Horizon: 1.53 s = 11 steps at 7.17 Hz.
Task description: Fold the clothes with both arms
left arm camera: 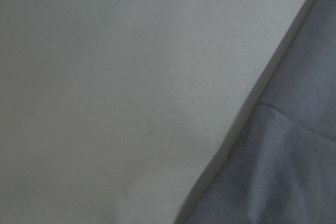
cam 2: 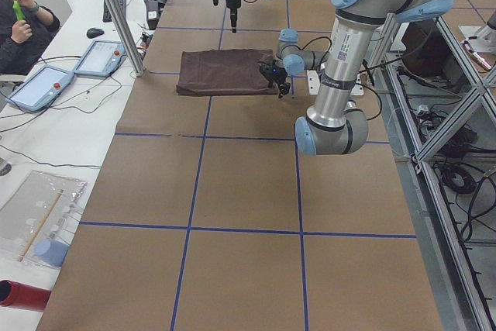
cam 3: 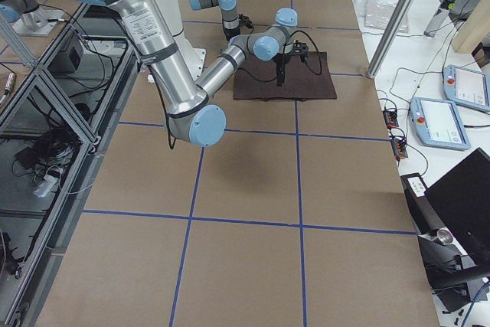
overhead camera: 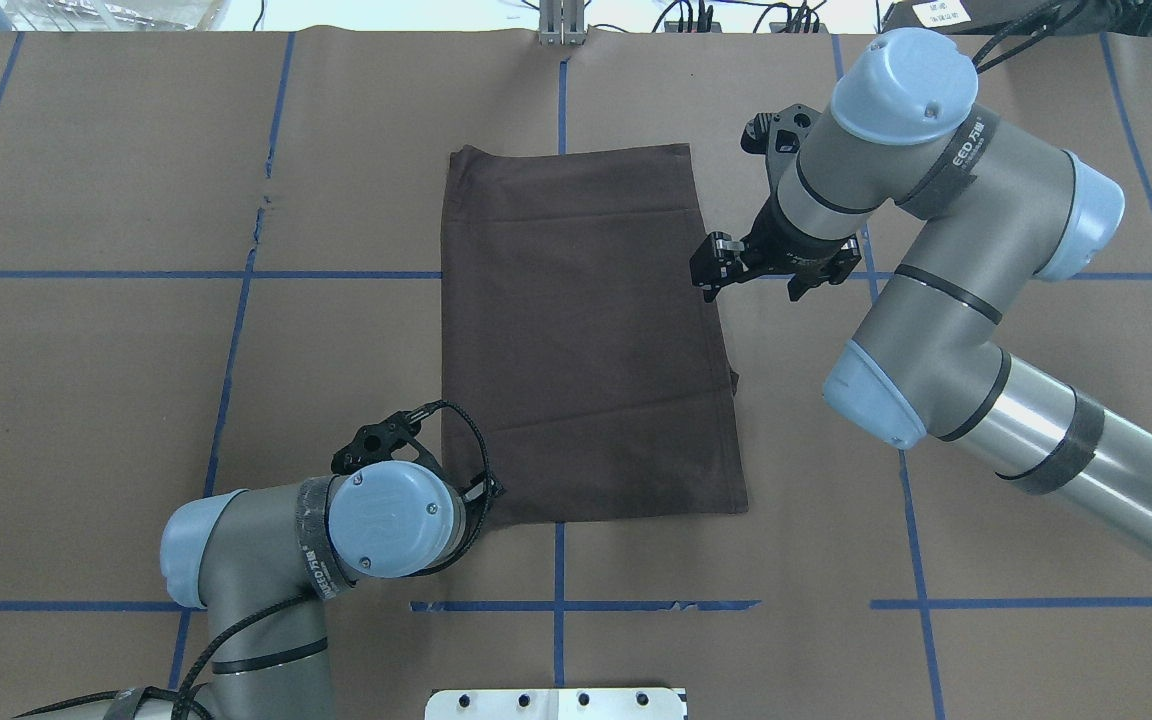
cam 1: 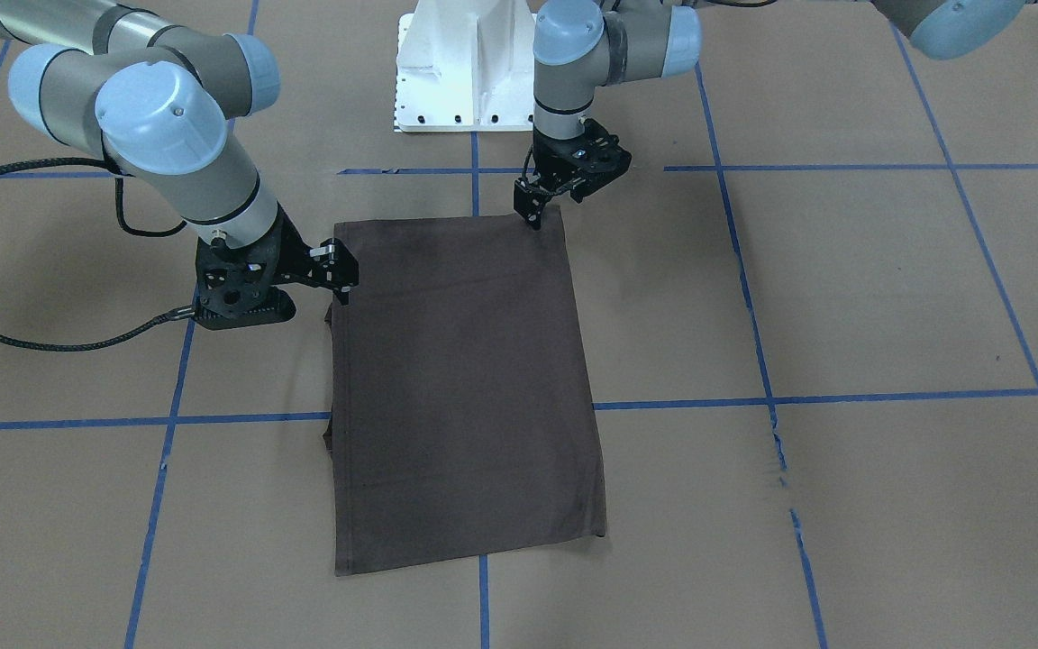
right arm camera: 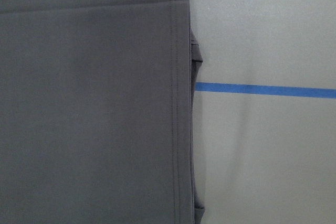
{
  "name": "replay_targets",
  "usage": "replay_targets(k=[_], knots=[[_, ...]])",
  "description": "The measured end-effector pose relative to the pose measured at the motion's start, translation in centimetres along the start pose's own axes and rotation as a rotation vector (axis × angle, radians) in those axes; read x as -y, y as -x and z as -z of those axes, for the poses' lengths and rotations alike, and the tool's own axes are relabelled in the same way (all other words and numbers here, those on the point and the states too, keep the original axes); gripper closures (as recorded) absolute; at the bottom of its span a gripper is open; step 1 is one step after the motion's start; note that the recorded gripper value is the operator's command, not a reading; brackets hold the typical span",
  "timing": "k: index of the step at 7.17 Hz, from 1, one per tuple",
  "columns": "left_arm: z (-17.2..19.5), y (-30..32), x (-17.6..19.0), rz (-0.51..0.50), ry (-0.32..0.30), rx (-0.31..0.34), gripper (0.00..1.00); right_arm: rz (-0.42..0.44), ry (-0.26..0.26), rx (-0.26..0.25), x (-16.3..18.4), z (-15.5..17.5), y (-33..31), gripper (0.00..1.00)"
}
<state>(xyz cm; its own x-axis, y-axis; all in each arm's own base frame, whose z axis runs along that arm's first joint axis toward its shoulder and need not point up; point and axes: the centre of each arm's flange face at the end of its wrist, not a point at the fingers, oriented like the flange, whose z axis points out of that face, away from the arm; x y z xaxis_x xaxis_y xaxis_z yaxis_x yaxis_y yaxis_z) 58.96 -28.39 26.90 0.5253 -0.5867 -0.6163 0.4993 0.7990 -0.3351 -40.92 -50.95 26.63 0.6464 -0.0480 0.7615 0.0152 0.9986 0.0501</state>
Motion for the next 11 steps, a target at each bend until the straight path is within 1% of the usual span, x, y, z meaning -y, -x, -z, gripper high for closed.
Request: replay_targets(k=[1, 2, 3, 9, 10, 11], knots=[[0.0, 0.0, -0.1, 0.0, 0.001, 0.0, 0.73, 0.0, 0.0, 0.0, 0.0, 0.0, 0.0, 0.0], [0.0, -0.1, -0.2, 0.0, 0.002, -0.001, 0.89, -0.001, 0.0, -0.001, 0.0, 0.0, -0.1, 0.0], [0.0, -0.1, -0.2, 0.0, 0.003, -0.001, 1.0, -0.001, 0.001, -0.001, 0.0, -0.1, -0.1, 0.0], [1.3, -0.9, -0.5, -0.003, 0.015, -0.027, 1.0, -0.002, 0.002, -0.003, 0.0, -0.2, -0.2, 0.0], [2.1, -1.0, -0.4, -0.002, 0.019, -0.041, 1.0, -0.009, 0.0, -0.001, 0.0, 0.0, -0.2, 0.0], [3.2, -1.1, -0.2, -0.008, 0.022, -0.053, 1.0, -0.053, 0.0, 0.007, -0.4, 0.1, 0.1, 0.0]])
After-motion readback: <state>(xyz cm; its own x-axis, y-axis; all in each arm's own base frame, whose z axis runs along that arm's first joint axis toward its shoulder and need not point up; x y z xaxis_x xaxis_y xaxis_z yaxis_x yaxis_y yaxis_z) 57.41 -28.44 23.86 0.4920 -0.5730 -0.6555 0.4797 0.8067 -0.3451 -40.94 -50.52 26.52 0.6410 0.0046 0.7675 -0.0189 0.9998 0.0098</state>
